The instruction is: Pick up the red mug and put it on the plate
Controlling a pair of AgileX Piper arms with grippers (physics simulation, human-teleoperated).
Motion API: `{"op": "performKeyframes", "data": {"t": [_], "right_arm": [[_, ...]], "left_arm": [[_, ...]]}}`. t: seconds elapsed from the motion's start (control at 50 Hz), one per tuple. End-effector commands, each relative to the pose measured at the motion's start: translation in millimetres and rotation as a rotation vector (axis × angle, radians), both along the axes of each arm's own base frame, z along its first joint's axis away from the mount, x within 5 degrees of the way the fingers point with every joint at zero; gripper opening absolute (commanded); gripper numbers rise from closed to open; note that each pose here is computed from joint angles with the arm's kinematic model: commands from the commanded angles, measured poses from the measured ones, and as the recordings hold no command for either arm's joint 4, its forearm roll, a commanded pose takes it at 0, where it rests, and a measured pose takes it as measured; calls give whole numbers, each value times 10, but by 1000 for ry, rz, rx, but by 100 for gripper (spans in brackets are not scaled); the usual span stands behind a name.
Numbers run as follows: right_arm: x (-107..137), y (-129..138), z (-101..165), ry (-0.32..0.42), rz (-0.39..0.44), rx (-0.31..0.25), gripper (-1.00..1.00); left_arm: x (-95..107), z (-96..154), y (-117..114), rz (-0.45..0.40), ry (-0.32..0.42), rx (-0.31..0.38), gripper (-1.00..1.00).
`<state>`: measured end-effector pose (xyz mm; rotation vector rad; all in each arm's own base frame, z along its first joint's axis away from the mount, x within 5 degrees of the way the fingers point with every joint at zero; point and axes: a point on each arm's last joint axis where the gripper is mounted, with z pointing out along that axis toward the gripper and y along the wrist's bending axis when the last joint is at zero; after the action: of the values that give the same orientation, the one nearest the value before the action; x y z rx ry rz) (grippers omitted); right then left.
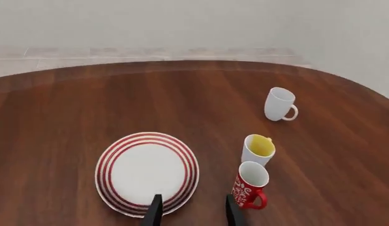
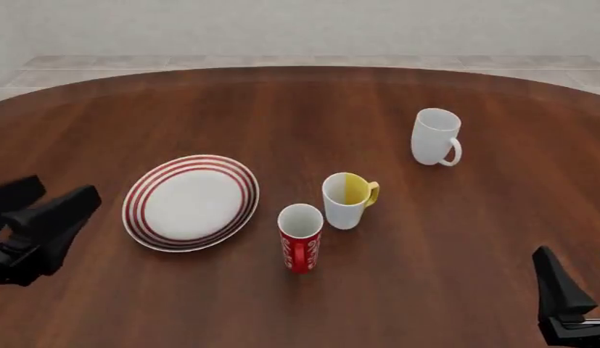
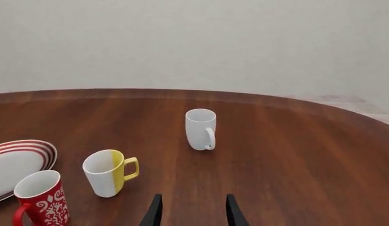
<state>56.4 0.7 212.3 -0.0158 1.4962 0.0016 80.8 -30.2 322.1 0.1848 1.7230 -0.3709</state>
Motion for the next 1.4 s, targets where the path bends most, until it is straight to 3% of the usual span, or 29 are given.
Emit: {"op": "performKeyframes", "data": {"t": [0.02, 0.1, 0.22, 0.6, 1.4], "right_arm": [[0, 0, 0, 0, 1, 4, 100], [1, 0, -2, 2, 1, 5, 100], [1, 0, -3, 2, 0, 6, 100], [0, -4, -2, 2, -5, 14, 100], [-1, -4, -2, 0, -5, 19, 100]], "left_arm": [[228, 291, -307, -167, 99, 11, 100], [299, 478, -419, -211, 122, 18, 100], [424, 523, -580, -257, 163, 62, 100], [693, 400, -813, -254, 323, 87, 100], [897, 240, -1489, -399, 396, 104, 100]]}}
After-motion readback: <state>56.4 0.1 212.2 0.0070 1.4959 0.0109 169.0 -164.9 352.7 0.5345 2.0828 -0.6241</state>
